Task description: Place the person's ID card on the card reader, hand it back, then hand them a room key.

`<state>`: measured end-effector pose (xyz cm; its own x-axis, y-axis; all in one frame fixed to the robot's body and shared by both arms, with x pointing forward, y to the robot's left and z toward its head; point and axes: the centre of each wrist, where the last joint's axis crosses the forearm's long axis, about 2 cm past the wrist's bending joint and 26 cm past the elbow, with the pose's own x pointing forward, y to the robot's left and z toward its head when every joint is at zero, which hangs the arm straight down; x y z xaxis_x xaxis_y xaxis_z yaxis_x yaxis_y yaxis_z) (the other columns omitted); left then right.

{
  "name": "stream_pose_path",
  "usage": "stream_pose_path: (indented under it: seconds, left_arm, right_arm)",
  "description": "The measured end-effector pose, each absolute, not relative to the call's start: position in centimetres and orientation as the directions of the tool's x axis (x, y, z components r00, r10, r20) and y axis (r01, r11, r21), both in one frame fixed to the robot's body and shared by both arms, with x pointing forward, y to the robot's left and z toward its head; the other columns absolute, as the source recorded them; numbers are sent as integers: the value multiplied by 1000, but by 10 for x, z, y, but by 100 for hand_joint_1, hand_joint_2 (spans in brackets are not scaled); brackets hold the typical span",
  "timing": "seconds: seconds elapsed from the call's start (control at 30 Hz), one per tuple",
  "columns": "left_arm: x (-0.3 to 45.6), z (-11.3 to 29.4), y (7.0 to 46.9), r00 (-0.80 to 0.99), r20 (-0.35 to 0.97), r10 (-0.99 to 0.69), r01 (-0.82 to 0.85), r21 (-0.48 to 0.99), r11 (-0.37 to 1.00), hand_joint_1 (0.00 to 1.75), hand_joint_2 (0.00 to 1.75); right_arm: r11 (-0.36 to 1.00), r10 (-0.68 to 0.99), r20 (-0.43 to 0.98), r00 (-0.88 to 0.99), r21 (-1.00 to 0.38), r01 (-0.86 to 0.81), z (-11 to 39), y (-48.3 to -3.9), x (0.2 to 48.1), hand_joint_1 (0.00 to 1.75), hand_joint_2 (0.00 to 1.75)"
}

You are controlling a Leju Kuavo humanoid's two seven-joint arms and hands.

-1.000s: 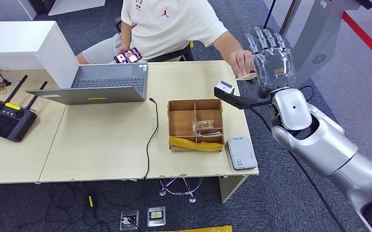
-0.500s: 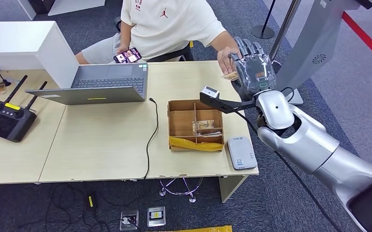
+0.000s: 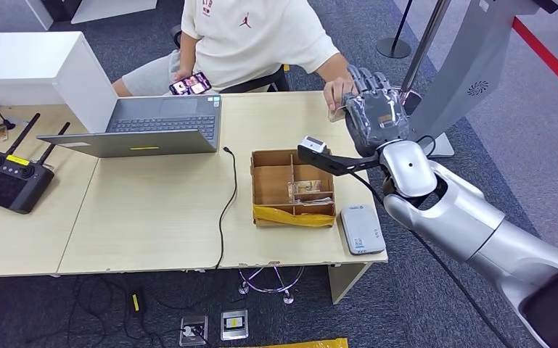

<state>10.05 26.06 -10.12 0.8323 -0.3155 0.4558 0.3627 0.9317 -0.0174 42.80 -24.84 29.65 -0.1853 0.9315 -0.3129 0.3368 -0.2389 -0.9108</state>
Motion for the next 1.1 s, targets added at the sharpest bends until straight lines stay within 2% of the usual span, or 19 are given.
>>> stream_pose_path:
  seconds: [0.5, 1.1]
  left_arm:
    - [99, -102, 261, 844, 454, -286, 332, -25, 943, 0, 0]
    - [83, -105, 260, 864, 461, -201, 254, -54, 966, 0, 0]
  right_arm:
    - [-202, 938, -281, -202, -918, 340, 287, -249, 425, 175, 175]
    - [-20, 989, -67, -133, -947, 321, 212, -291, 378, 175, 175]
